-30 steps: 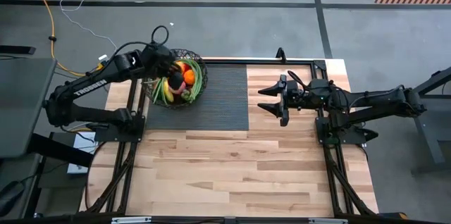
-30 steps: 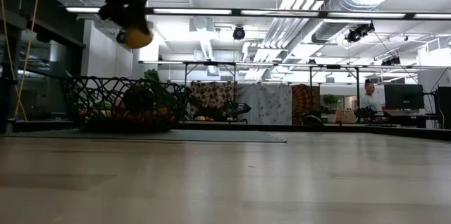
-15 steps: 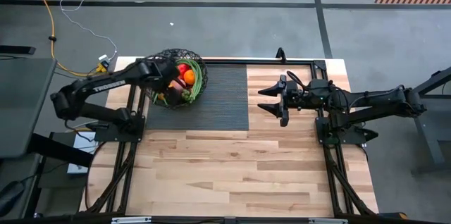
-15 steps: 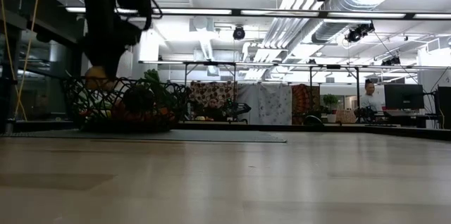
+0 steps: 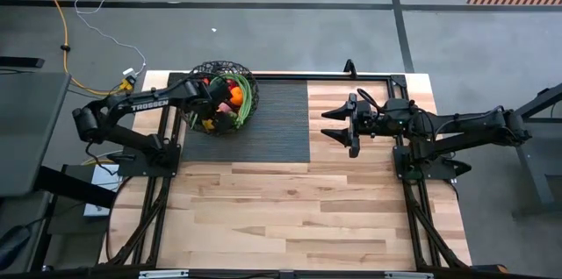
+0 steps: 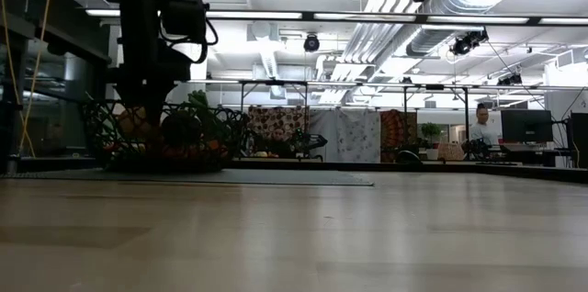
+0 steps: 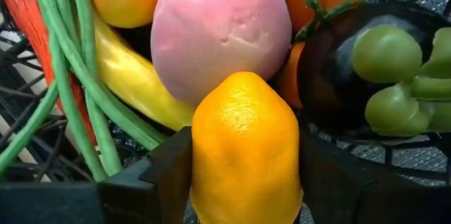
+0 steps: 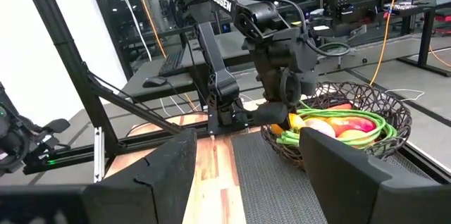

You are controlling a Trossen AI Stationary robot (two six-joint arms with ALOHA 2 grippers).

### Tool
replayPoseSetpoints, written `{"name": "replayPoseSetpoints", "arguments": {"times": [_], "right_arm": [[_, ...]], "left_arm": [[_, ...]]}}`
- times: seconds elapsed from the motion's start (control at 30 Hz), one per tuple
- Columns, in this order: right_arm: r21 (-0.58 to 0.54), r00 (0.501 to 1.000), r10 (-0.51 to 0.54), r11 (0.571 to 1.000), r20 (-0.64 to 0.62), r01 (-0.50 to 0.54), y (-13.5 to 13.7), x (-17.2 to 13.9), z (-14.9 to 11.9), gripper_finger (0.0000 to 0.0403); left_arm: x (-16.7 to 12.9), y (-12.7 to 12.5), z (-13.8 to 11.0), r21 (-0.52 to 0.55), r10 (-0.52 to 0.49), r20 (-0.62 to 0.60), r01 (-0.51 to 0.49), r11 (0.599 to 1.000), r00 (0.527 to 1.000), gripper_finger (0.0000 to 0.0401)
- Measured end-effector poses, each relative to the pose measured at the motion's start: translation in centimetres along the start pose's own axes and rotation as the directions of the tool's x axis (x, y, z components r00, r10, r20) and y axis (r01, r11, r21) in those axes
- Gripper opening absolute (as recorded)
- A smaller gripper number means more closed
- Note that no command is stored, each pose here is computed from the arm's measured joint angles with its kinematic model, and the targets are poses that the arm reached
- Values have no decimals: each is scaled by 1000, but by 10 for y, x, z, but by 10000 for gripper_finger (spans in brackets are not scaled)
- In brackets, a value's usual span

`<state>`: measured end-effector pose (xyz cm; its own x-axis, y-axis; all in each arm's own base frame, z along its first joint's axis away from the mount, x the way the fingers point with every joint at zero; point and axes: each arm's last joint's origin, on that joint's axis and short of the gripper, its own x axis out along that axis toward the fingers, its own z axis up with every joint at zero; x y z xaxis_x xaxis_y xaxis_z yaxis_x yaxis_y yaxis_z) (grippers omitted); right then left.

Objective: Build produce basket
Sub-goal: Put the yellow lemon into the black basket

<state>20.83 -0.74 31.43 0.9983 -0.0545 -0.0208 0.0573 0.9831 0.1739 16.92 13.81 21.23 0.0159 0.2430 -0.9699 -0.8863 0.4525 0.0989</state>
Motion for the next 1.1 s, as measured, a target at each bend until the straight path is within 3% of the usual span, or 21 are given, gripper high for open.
{"name": "replayPoseSetpoints", "arguments": {"times": [0.23, 0.67, 1.1], "right_arm": [[0, 1000, 0, 1000, 0, 0, 0, 0, 0, 243], [3, 1000, 0, 1000, 0, 0, 0, 0, 0, 243], [3, 1000, 0, 1000, 0, 0, 0, 0, 0, 243]], "left_arm": [[0, -1, 2, -1, -5, 22, 5, 1000, 1000, 216], [0, -1, 3, 8, -8, 30, 8, 1000, 1000, 300], [0, -1, 2, 21, -10, 19, 10, 1000, 1000, 306]]}}
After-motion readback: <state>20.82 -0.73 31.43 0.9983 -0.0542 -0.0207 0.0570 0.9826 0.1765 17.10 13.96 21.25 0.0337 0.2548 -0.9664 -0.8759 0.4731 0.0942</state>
